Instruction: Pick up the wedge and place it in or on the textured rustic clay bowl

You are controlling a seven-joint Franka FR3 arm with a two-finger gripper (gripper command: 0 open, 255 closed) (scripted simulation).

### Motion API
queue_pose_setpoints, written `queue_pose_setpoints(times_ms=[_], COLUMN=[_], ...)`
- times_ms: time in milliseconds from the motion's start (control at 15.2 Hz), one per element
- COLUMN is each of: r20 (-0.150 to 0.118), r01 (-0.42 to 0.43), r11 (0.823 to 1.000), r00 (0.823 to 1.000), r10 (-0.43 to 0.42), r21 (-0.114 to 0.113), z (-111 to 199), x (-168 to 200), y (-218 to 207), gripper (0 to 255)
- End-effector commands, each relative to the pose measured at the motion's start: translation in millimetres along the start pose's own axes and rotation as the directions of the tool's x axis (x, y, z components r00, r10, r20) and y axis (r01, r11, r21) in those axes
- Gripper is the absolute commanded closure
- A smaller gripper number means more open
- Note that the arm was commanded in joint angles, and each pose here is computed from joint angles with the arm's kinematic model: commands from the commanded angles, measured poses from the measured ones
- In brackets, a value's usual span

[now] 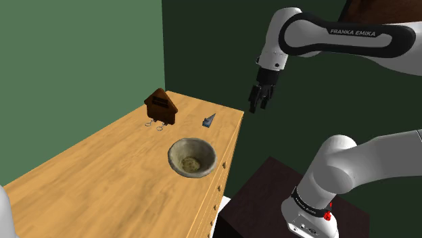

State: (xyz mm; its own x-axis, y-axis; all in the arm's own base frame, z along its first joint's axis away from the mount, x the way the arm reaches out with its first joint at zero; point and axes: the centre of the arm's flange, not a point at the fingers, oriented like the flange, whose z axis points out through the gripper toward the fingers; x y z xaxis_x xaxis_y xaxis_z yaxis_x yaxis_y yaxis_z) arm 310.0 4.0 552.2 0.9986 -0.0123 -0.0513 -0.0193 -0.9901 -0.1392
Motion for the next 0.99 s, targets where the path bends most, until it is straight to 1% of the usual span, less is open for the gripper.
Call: queue_pose_setpoints(times_ms=[0, 198, 330, 462, 660, 792, 924], r20=[0.000, -0.017, -0.030, -0.043, -0.065, -0.080, -0.096], r01=[0.000, -0.116, -0.193, -0.268, -0.379, -0.450, -0.518], r11=[1.000, 0.993, 0.981, 0.962, 0.924, 0.891, 0.852], r00=[1.000, 0.993, 0.981, 0.963, 0.925, 0.892, 0.854], r10=[0.000, 0.116, 0.192, 0.267, 0.375, 0.445, 0.511], r21=[0.000, -0.019, -0.031, -0.042, -0.056, -0.064, -0.071], z=[0.0, 18.0, 29.8, 41.4, 58.4, 69.4, 80.1], x=[0.0, 32.3, 54.5, 77.2, 111.6, 134.6, 157.5], y=[0.0, -10.4, -15.0, -17.7, -18.1, -16.0, -12.0], gripper=[0, 0, 0, 0, 0, 0, 0])
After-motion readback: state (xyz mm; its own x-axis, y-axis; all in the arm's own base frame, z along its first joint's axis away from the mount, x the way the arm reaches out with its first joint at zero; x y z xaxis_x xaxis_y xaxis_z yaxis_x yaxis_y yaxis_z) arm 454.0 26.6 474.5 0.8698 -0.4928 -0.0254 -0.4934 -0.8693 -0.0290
